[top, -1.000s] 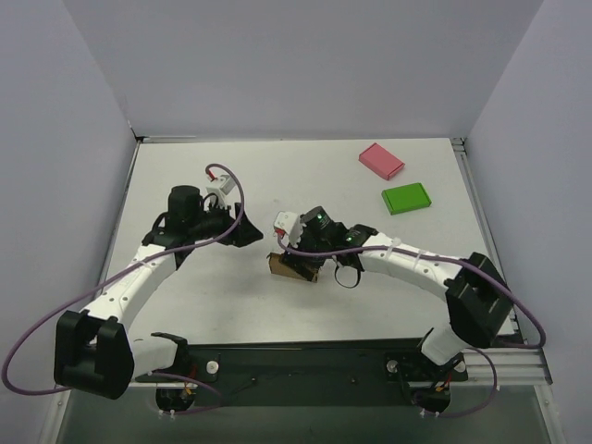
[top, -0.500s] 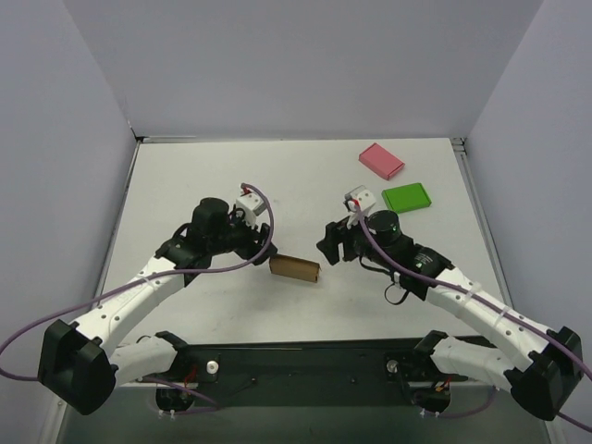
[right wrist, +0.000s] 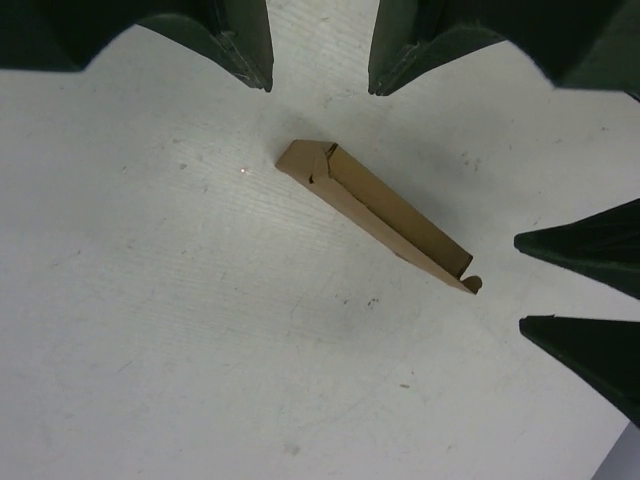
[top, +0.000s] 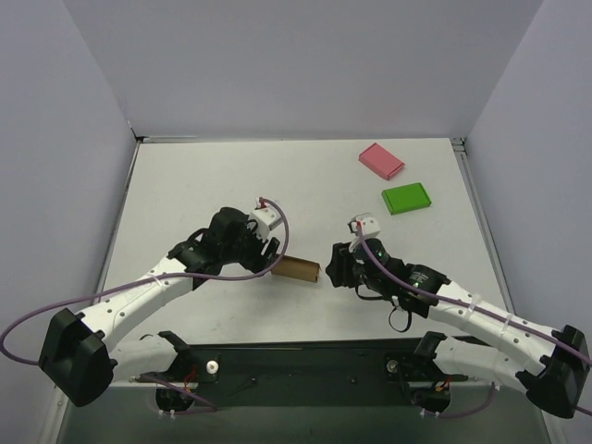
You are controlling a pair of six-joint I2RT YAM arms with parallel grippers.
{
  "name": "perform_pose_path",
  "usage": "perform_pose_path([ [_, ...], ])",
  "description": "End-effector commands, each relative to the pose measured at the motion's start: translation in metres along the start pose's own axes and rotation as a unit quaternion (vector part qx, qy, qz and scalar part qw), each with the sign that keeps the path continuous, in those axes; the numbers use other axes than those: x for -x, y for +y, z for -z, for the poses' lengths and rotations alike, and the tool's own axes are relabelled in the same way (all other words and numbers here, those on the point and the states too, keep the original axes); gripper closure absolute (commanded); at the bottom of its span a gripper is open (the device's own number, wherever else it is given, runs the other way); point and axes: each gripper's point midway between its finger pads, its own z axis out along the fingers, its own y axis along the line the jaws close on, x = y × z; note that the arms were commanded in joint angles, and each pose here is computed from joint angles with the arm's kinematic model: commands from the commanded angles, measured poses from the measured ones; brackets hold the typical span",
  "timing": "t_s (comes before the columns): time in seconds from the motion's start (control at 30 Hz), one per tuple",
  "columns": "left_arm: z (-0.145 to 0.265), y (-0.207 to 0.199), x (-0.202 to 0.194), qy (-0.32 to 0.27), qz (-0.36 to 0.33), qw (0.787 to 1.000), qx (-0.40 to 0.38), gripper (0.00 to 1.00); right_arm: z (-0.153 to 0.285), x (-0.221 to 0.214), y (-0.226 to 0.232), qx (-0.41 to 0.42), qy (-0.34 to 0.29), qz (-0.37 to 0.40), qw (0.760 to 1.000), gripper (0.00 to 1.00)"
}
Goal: Fold the paper box
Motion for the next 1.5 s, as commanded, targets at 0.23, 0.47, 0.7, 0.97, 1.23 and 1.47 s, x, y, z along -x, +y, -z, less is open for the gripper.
perform_pose_path([
  [0.23, -0.011, 0.013, -0.006, 0.028, -0.008, 0.999, 0.030, 0.34, -0.022, -0.002, 0.006, -0.065, 0.009, 0.010, 0.998, 0.62],
  [0.47, -0.018, 0.014, -0.003, 0.025, 0.001, 0.999, 0.024, 0.43, -0.033, 0.000, 0.011, -0.071, 0.016, 0.022, 0.997, 0.65],
  [0.7, -0.021, 0.017, 0.003, 0.013, 0.015, 1.000, 0.020, 0.49, -0.041, 0.001, 0.014, -0.078, 0.023, 0.029, 0.996, 0.66],
  [0.97, -0.025, 0.017, 0.012, -0.002, 0.029, 1.000, 0.000, 0.52, -0.048, -0.002, 0.014, -0.086, 0.037, 0.035, 0.995, 0.67],
  [1.23, -0.027, 0.016, 0.021, -0.019, 0.059, 0.998, -0.019, 0.59, -0.051, 0.000, 0.014, -0.098, 0.044, 0.042, 0.993, 0.71],
  [1.47, -0.028, 0.013, 0.022, -0.023, 0.069, 0.997, -0.034, 0.64, -0.051, -0.002, 0.014, -0.106, 0.055, 0.045, 0.992, 0.75],
])
